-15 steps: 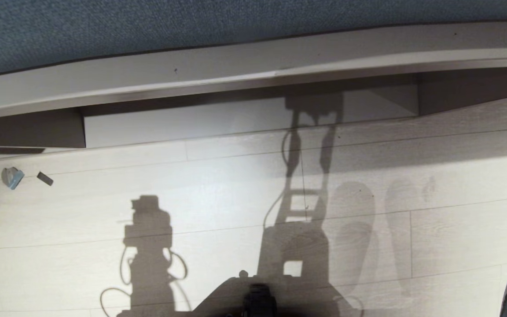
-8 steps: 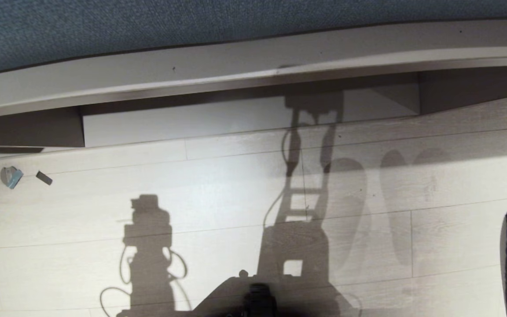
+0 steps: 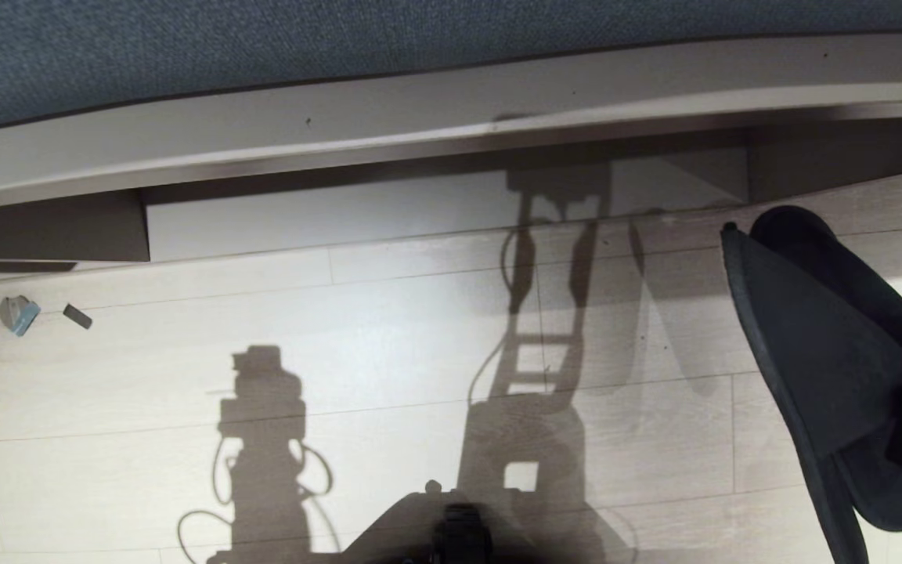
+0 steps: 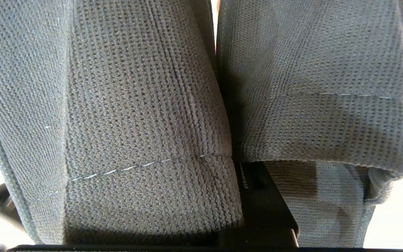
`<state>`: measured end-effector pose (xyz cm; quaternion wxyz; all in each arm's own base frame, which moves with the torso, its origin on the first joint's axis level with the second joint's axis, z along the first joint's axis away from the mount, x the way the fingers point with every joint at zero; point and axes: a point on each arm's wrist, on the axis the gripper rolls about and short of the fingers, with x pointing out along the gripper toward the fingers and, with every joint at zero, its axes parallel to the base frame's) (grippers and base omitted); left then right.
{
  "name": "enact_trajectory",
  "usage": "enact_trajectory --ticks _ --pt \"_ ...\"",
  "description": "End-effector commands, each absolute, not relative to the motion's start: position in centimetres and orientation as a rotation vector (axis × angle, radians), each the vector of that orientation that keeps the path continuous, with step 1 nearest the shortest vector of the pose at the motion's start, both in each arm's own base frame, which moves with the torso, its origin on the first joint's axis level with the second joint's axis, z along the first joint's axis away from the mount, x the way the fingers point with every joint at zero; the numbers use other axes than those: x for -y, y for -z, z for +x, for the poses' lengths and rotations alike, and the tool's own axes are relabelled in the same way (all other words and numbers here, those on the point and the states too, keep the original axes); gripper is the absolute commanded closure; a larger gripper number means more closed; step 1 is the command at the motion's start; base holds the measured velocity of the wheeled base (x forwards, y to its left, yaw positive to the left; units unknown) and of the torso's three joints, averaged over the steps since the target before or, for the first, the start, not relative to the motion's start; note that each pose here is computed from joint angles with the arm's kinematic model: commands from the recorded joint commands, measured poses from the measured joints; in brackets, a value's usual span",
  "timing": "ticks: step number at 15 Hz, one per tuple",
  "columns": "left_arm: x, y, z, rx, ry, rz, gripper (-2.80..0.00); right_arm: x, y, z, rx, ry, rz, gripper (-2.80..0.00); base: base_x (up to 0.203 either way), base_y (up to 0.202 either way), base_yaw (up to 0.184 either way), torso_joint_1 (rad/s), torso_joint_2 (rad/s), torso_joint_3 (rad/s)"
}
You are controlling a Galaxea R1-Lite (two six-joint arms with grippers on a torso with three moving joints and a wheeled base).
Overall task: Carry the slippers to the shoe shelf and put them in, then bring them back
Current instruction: Place the slippers into the shoe cabinet
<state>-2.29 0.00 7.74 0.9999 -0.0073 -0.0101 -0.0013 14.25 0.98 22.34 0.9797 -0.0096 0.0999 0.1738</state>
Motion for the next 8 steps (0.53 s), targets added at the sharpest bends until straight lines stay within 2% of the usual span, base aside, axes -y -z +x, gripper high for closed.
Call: enact_trajectory --ticks 1,8 --pt "0.0 -7.5 -2.2 0.014 0.002 -0.014 0.00 -1.8 -22.3 18.6 -0.254 -0.339 -0.024 0.00 0.000 0.000 0.000 0.000 0.00 0.000" --pt "0.0 -7.5 -2.2 0.014 0.002 -0.014 0.00 -4.5 -24.4 25.2 -0.075 -0.182 0.041 0.00 0.000 0.000 0.000 0.000 0.00 0.000"
